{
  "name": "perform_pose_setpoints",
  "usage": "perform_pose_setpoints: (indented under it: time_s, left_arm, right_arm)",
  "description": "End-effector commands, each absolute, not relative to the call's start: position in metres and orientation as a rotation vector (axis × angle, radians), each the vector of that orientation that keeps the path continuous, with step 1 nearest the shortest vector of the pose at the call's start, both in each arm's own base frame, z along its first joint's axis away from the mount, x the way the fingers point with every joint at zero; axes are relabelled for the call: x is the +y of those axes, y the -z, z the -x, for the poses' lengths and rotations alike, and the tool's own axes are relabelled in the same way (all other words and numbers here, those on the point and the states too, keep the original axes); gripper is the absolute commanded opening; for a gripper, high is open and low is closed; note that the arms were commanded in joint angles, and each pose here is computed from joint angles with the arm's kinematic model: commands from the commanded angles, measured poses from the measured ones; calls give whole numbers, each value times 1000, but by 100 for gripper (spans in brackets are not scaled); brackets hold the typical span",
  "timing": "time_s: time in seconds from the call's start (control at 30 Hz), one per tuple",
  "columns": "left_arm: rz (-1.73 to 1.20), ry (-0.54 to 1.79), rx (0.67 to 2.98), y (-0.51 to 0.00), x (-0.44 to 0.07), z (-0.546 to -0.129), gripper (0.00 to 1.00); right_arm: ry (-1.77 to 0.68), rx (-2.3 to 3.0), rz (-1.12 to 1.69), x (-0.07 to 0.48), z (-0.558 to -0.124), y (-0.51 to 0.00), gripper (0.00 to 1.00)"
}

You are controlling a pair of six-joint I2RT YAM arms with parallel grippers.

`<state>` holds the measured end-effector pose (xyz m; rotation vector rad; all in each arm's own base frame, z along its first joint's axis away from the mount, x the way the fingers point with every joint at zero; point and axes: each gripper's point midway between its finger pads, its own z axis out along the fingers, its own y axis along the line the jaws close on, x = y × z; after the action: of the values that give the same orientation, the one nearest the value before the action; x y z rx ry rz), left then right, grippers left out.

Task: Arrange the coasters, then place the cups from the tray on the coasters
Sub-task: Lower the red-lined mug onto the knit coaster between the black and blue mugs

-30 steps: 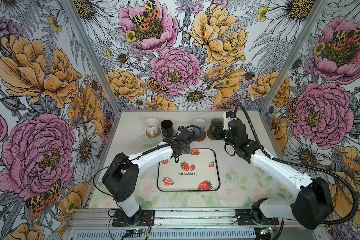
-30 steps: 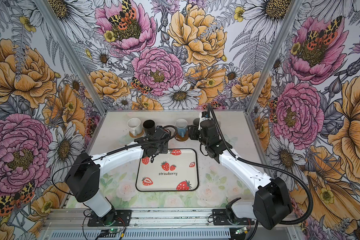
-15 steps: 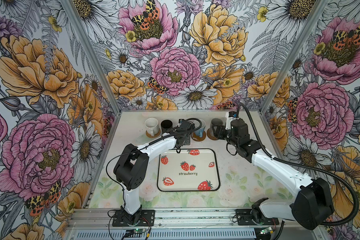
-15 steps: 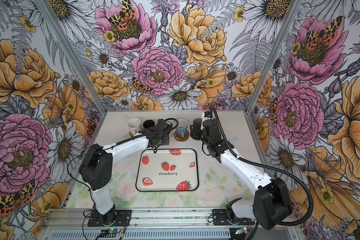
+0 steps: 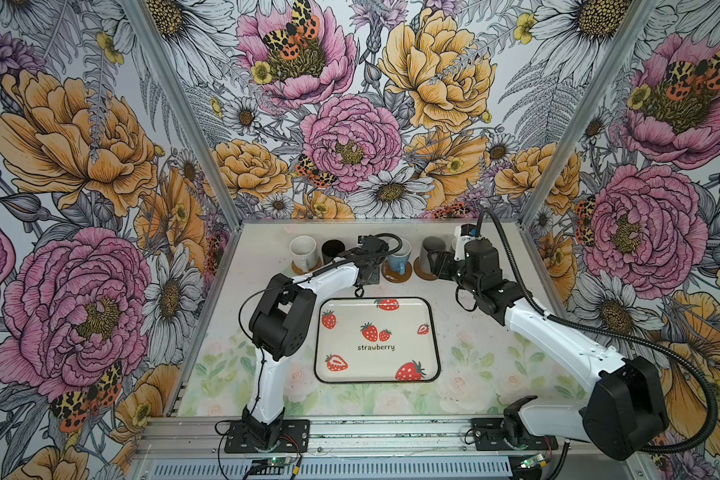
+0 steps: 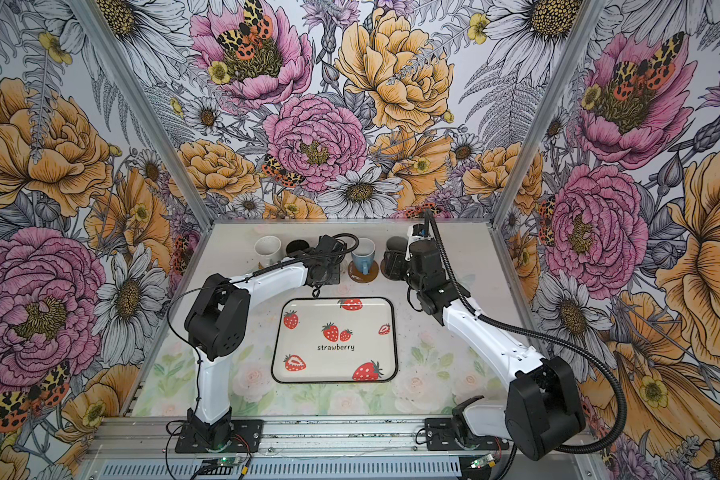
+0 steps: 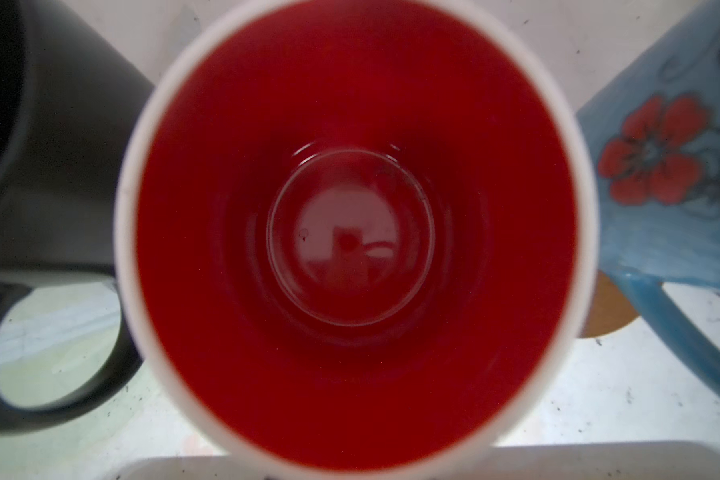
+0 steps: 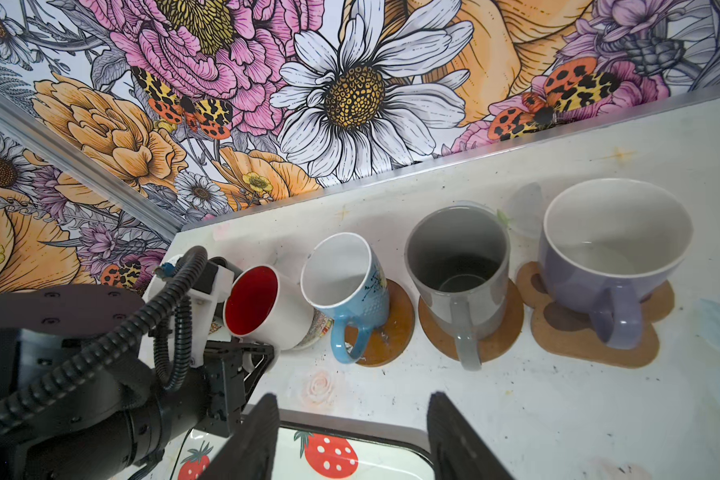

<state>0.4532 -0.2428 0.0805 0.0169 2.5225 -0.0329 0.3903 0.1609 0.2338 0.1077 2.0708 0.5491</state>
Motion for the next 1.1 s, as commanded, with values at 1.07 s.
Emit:
perform_pose_setpoints:
  time_s: [1.07]
  left_arm:
    - [13, 92, 2438, -93, -250, -491, 0]
  right_arm:
    - [-579, 2043, -127, 158, -391, -241, 59]
